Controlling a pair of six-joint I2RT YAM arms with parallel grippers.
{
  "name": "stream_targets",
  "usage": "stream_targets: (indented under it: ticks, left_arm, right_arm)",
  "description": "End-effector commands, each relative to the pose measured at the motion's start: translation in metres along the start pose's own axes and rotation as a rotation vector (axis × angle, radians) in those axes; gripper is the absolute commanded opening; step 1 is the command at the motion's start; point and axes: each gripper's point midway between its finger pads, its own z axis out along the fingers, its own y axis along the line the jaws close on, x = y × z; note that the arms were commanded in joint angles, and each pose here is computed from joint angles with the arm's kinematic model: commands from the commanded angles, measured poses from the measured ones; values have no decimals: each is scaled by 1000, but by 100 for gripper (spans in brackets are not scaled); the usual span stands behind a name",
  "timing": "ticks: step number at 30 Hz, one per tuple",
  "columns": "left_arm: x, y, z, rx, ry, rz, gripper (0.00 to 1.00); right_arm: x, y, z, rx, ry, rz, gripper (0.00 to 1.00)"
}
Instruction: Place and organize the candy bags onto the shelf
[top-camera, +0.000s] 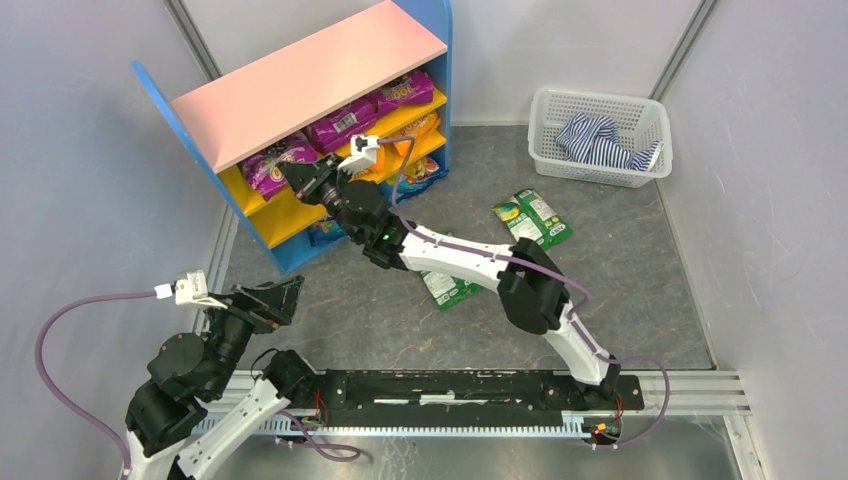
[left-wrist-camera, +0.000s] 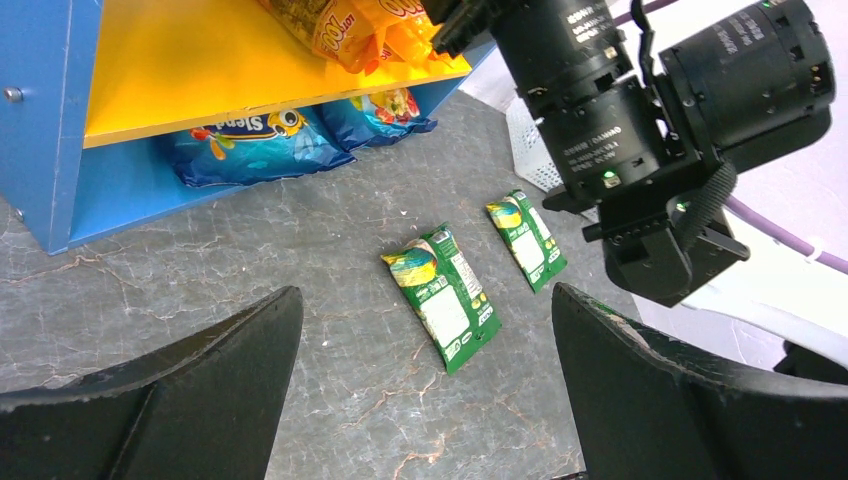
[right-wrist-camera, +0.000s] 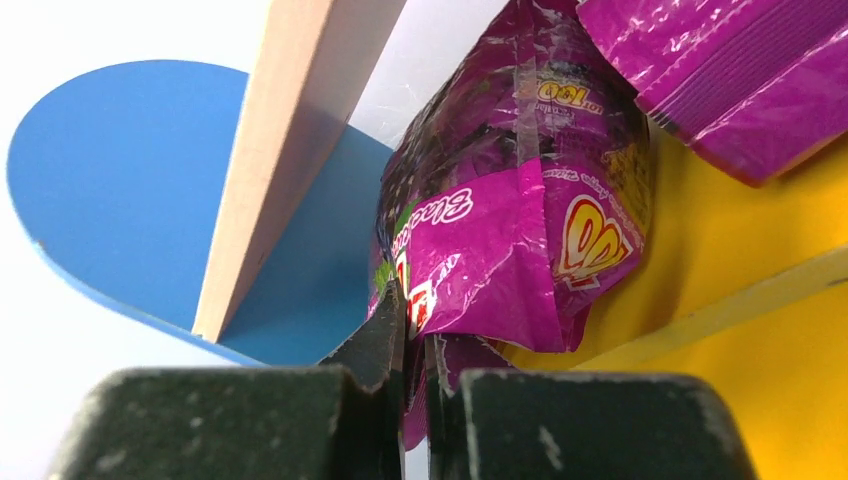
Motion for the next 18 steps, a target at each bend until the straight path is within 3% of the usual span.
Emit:
stream_targets:
  ticks: [1, 8, 12, 18]
  left_arm:
    - [-12, -4, -3, 11, -40, -40, 100]
    - [-12, -4, -3, 11, -40, -42, 100]
    - [-12, -5, -2, 13, -41, -39, 100]
    - [-12, -5, -2, 13, -41, -39, 100]
  right_arm:
    - [-20, 27, 17, -47, -116, 48, 1]
    - [-10, 8, 24, -8, -140, -4, 3]
    - [-9, 6, 27, -8, -143, -54, 15]
    - [-6, 6, 28, -17, -136, -67, 21]
